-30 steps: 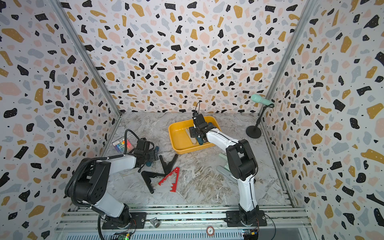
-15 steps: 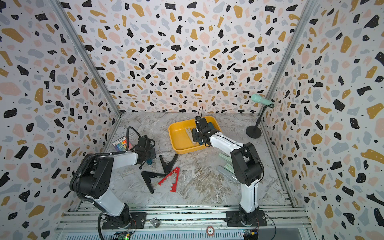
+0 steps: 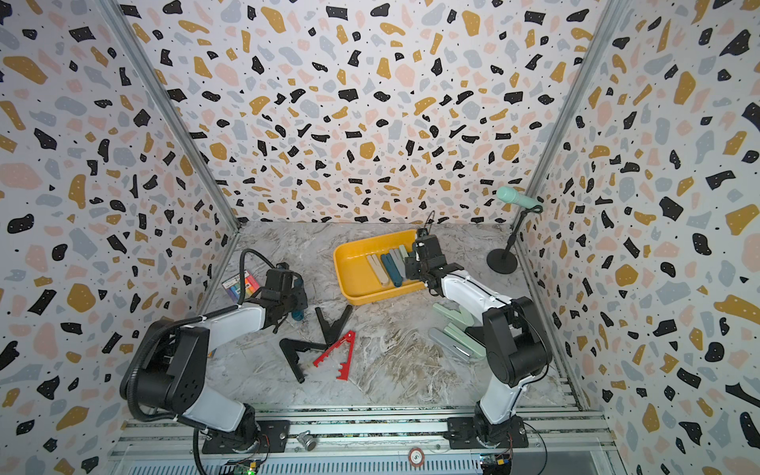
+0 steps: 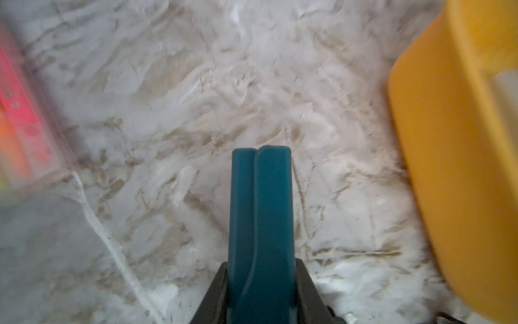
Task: Put the pruning pliers into the storage box
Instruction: Pick up the pruning pliers from the center of the board.
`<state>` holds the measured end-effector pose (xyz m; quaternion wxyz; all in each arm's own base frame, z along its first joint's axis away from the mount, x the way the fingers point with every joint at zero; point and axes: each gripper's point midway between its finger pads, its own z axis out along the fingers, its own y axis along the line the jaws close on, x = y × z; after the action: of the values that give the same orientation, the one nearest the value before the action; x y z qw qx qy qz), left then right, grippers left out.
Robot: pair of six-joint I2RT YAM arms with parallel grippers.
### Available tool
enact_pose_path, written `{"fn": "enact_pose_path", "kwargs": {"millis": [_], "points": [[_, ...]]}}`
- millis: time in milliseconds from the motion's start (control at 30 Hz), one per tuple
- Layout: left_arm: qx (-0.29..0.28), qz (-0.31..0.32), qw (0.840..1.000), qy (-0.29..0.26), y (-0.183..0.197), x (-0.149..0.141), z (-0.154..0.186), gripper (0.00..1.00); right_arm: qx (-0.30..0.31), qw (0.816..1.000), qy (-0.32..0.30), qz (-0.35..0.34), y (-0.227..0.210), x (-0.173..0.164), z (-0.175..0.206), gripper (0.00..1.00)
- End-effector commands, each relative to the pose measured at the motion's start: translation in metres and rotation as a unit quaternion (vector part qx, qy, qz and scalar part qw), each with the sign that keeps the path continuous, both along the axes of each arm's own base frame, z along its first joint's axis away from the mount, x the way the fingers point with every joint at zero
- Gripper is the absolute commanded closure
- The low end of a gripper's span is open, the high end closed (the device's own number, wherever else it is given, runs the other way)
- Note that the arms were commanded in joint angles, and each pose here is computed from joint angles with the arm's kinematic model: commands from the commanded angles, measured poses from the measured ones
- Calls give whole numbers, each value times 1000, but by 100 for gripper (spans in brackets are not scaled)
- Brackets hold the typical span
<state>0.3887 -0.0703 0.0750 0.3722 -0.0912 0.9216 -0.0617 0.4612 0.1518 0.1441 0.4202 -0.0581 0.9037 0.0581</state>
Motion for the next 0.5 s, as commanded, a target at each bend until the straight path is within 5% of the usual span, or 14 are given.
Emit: {"fn": "enact_pose_path", "kwargs": {"millis": [0, 267, 467], "points": [[-33, -17, 997, -69, -23, 19, 49, 91, 22, 999, -28, -24, -33, 13, 15, 27], [-71, -61, 986, -138, -82, 34, 106, 89, 64, 997, 42, 12, -49, 35, -32, 41], [-86, -89, 982, -144, -115, 42, 114, 89, 73, 995, 68, 32, -41, 34, -53, 44]]}}
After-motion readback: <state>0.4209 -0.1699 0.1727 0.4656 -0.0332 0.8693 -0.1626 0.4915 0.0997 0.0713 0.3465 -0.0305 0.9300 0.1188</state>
